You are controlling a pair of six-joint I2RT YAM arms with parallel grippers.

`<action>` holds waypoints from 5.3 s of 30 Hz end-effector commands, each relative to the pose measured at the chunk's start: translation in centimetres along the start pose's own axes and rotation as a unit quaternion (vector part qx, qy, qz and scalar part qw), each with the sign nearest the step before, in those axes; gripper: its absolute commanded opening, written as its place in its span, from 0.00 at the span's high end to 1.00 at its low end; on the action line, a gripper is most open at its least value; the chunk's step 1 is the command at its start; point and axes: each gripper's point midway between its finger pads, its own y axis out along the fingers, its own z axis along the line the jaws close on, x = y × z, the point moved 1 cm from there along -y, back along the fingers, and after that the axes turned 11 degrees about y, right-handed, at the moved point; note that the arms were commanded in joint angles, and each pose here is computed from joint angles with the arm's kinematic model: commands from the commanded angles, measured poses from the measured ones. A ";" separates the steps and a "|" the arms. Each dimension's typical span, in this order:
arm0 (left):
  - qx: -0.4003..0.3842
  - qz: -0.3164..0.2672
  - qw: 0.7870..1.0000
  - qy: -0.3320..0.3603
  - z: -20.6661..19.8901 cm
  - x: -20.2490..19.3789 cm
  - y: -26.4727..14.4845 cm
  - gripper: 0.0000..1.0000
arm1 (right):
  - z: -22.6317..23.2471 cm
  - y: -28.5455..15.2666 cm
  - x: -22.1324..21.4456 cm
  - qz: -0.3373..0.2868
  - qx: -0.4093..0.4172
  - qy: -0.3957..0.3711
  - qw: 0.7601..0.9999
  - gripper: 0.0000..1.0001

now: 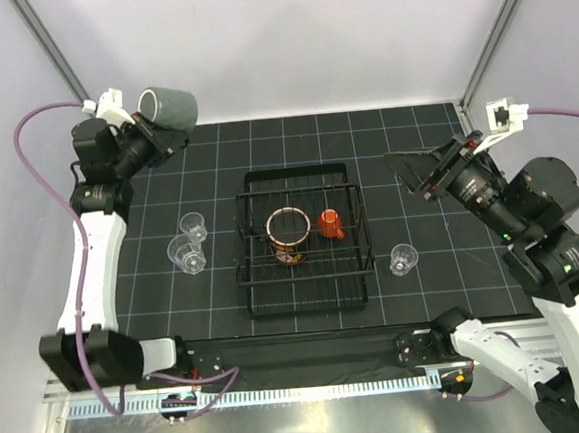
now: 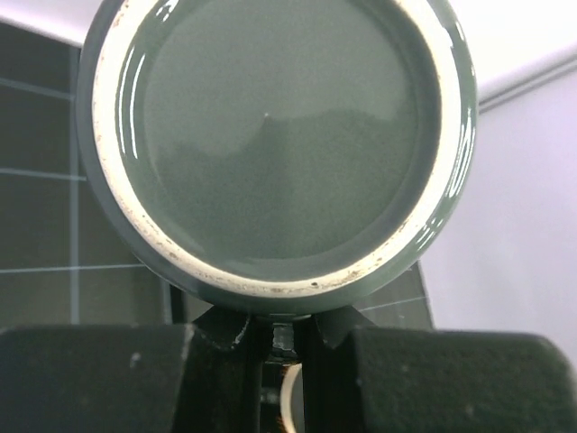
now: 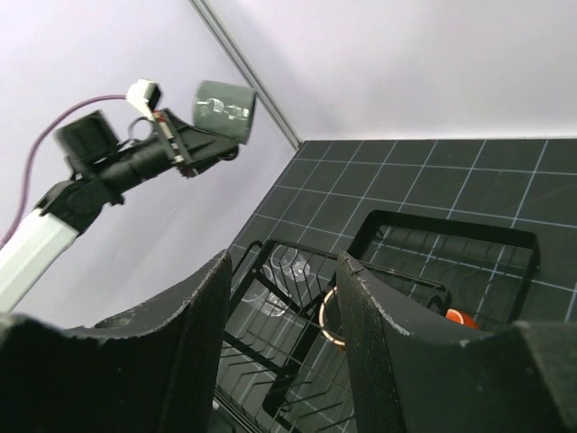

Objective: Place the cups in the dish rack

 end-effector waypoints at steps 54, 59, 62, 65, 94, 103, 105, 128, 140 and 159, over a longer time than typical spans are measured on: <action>-0.127 0.356 0.875 0.304 2.1 -27.5 13.6 0.98 | -2.0 -2.6 0.0 -0.019 -0.043 -0.056 0.997 0.48; -0.113 0.359 0.873 0.310 2.5 -27.7 13.4 0.77 | -2.1 -2.4 -0.2 -0.016 -0.042 -0.055 0.997 0.48; -0.110 0.357 0.873 0.312 2.5 -27.5 13.4 0.68 | -2.1 -2.4 -0.2 -0.016 -0.044 -0.055 0.997 0.48; -0.116 0.356 0.873 0.312 2.3 -27.5 13.2 0.62 | -2.2 -2.5 -0.3 -0.015 -0.044 -0.055 0.997 0.48; -0.167 0.287 0.906 0.263 1.3 -21.6 11.3 0.38 | -3.1 -1.5 -1.2 0.000 -0.052 -0.056 0.997 0.48; -0.107 0.270 0.920 0.264 1.0 -18.2 10.7 0.35 | -3.9 -0.9 -1.7 0.008 -0.061 -0.058 0.996 0.48; -0.076 0.266 0.927 0.252 1.3 -17.3 10.7 0.35 | -3.9 -0.7 -1.7 0.008 -0.061 -0.057 0.996 0.48; 0.138 0.161 0.977 -0.018 2.7 -14.9 -5.1 0.38 | -6.5 2.8 -5.6 0.070 -0.064 -0.031 0.995 0.48; 0.278 0.193 0.940 -0.038 8.3 -19.7 -6.7 0.39 | -6.6 2.7 -5.4 0.066 -0.070 -0.039 0.995 0.48; 0.338 0.200 0.919 -0.049 12.1 -23.3 -5.7 0.47 | -7.3 2.4 -5.9 0.071 -0.078 -0.043 0.994 0.48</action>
